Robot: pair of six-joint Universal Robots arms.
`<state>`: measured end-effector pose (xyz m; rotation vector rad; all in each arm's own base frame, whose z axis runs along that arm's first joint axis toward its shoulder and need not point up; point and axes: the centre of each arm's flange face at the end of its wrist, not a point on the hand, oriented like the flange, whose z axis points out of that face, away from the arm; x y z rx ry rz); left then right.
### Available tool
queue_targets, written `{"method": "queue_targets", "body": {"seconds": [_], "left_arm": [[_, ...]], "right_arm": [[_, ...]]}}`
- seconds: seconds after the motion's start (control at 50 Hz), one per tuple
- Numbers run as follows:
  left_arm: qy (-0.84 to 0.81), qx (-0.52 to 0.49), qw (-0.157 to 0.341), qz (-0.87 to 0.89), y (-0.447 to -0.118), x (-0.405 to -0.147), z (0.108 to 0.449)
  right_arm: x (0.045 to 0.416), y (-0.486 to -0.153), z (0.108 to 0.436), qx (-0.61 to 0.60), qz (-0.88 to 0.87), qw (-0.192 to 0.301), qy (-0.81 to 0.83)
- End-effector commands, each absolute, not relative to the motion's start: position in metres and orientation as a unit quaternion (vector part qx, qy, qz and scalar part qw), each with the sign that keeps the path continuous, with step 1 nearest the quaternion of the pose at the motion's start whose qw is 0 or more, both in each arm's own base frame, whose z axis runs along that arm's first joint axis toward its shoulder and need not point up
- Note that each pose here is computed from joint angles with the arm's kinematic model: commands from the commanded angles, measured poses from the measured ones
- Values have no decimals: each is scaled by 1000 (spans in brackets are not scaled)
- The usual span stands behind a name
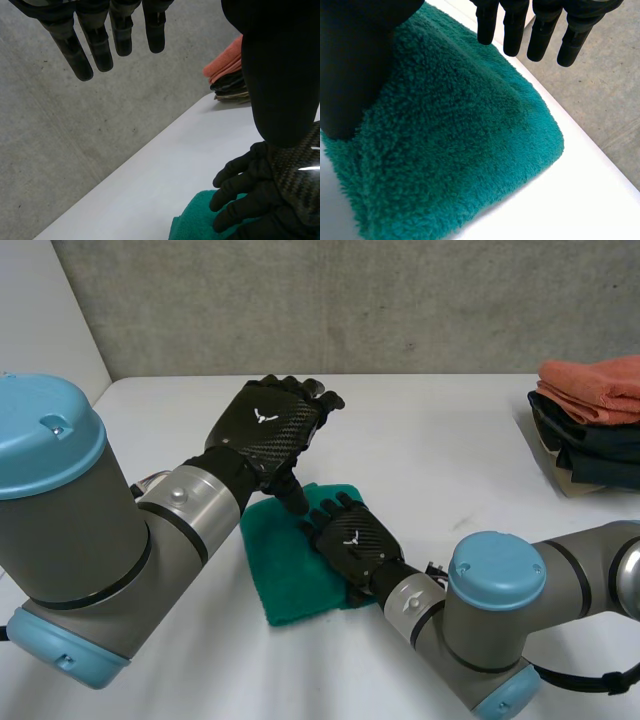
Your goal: Fold the laundry.
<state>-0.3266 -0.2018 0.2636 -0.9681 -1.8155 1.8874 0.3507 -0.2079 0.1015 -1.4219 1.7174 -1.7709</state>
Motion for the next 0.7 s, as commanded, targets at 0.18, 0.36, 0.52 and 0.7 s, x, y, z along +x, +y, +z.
{"method": "queue_targets", "body": {"seconds": [0.18, 0.36, 0.52, 0.7], "left_arm": [[-641, -342, 174, 664, -202, -327, 263], [-643, -343, 174, 662, -201, -326, 260], [-644, -343, 173, 662, -202, -326, 259], [-643, -342, 172, 663, -202, -325, 260]], "right_arm": [[341, -196, 111, -497, -590, 152, 618], [342, -198, 109, -500, -589, 154, 616], [350, -206, 102, -501, -593, 151, 612], [362, -221, 102, -496, -606, 150, 603]]}}
